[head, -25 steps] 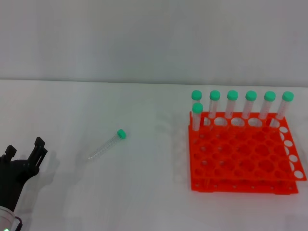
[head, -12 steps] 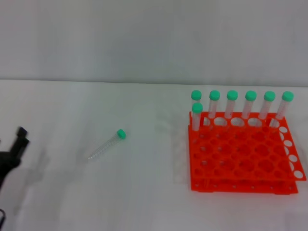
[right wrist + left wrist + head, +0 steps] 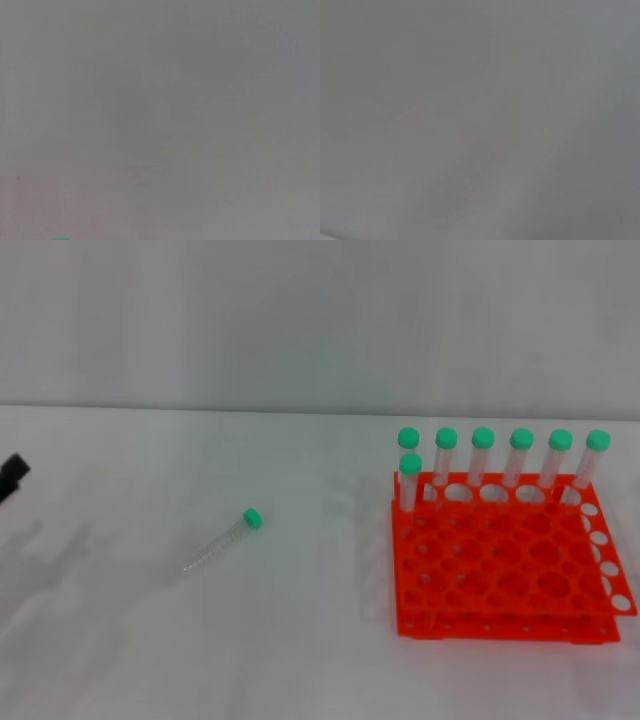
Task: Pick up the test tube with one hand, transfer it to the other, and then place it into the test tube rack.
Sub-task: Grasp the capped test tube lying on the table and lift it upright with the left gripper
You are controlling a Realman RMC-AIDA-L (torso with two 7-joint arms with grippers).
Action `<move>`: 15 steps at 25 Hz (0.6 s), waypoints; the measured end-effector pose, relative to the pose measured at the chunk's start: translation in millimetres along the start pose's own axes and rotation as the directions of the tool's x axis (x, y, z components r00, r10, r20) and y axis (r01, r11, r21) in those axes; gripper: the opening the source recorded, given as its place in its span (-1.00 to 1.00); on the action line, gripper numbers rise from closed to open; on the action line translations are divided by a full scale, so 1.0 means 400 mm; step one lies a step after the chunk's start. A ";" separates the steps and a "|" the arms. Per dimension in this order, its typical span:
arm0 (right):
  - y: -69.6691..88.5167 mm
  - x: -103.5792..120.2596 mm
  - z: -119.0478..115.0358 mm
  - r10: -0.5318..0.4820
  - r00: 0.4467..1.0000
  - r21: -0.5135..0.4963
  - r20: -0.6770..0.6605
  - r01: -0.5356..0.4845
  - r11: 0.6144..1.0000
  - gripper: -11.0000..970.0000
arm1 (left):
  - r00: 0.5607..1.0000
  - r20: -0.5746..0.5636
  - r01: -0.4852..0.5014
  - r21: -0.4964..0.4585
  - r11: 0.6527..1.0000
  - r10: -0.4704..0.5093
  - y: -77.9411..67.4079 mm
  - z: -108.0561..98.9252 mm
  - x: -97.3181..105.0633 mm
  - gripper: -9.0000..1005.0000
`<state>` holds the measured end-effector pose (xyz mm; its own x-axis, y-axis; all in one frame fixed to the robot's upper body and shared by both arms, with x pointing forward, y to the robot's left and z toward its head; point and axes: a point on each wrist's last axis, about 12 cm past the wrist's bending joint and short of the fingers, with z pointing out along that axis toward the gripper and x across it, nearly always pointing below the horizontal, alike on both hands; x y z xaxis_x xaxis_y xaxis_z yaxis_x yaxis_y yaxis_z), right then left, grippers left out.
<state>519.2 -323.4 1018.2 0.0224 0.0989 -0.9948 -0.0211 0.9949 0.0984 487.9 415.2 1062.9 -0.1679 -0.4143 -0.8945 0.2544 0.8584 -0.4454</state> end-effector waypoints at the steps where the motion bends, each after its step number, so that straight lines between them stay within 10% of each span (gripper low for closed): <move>1: 0.000 0.000 0.000 0.000 1.000 0.000 0.000 0.000 1.000 0.80 | 0.999 -0.038 0.005 0.032 0.999 -0.004 0.002 0.007 -0.031 0.60; 8: 0.009 -0.002 0.014 -0.003 1.000 -0.014 -0.005 0.003 1.000 0.79 | 0.932 -0.360 -0.005 0.105 0.994 0.042 0.000 0.070 -0.197 0.45; 15: 0.010 -0.002 0.014 -0.002 1.000 -0.015 -0.005 0.002 1.000 0.80 | 0.784 -0.611 -0.045 0.118 0.992 0.108 -0.045 0.172 -0.249 0.31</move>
<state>524.5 -319.2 1019.5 0.0176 0.0963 -0.9952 -0.0359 0.9948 0.0956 565.6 420.2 1157.2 -0.6864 -0.0472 -0.7257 0.3719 0.8347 -0.4061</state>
